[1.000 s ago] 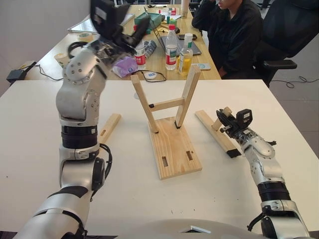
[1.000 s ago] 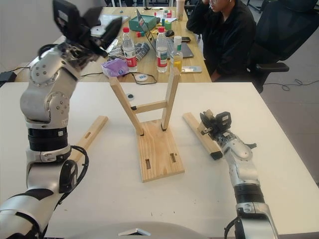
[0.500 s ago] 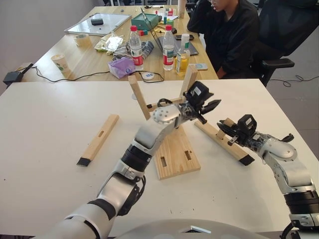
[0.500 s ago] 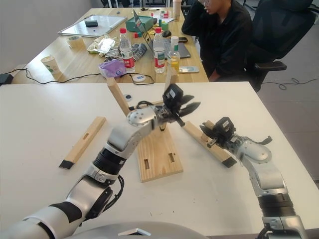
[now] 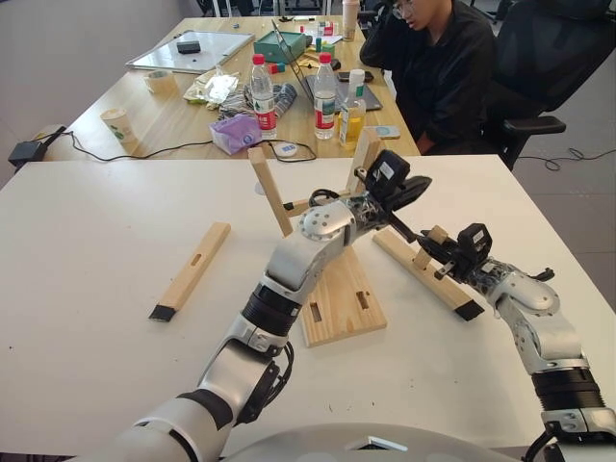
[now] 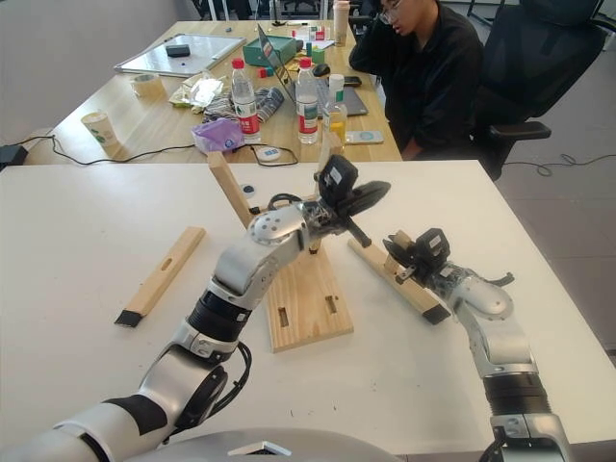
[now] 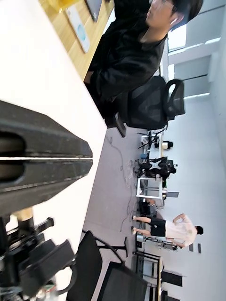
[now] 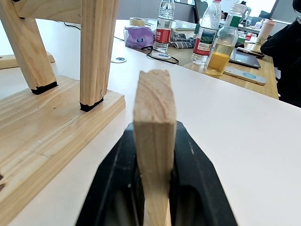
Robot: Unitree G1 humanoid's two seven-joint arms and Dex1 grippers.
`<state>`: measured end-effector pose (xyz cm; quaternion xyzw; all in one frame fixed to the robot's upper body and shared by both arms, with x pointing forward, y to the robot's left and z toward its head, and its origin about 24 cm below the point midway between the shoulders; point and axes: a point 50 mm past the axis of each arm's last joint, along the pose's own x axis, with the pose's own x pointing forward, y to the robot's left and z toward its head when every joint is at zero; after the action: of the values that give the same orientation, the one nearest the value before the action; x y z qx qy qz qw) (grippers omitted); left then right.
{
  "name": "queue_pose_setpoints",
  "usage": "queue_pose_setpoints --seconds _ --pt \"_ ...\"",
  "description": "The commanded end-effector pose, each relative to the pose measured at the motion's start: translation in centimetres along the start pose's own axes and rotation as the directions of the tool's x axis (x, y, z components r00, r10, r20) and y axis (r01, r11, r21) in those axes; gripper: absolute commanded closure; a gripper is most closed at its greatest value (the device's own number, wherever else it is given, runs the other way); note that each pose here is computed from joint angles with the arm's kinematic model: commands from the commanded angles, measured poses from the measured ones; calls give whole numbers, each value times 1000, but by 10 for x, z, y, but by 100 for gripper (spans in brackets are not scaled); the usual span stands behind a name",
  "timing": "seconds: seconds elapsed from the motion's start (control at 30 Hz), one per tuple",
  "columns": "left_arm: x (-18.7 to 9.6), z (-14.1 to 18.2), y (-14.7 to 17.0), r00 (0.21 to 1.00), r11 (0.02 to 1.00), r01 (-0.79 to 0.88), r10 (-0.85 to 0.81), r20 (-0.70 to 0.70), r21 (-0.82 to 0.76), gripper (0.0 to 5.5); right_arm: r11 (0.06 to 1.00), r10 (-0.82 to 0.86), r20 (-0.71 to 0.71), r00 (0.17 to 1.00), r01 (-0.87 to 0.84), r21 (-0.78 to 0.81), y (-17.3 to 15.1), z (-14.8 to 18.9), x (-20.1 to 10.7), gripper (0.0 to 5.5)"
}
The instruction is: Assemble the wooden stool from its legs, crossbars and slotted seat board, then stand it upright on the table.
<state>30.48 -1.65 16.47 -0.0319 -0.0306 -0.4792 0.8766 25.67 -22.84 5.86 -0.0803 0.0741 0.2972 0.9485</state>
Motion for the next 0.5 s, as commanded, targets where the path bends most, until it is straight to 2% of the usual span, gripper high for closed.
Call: queue_pose_setpoints --seconds 0.03,0.17,0.3,0.47,0.5 --pt "-3 21 12 998 999 -41 40 45 22 550 959 78 -491 868 68 274 43 -123 -48 509" --pt "-7 20 15 998 998 -57 56 41 18 550 955 77 -500 862 79 284 44 -130 -53 509" --pt "-7 20 16 997 998 -62 62 38 17 550 955 76 -446 892 64 290 41 -121 -47 509" --pt "-8 21 17 997 998 -67 66 41 16 550 977 -4 -250 968 57 205 18 -67 -32 509" --pt "-7 21 17 997 998 -65 65 42 15 550 980 -24 -222 975 66 187 13 -57 -30 479"
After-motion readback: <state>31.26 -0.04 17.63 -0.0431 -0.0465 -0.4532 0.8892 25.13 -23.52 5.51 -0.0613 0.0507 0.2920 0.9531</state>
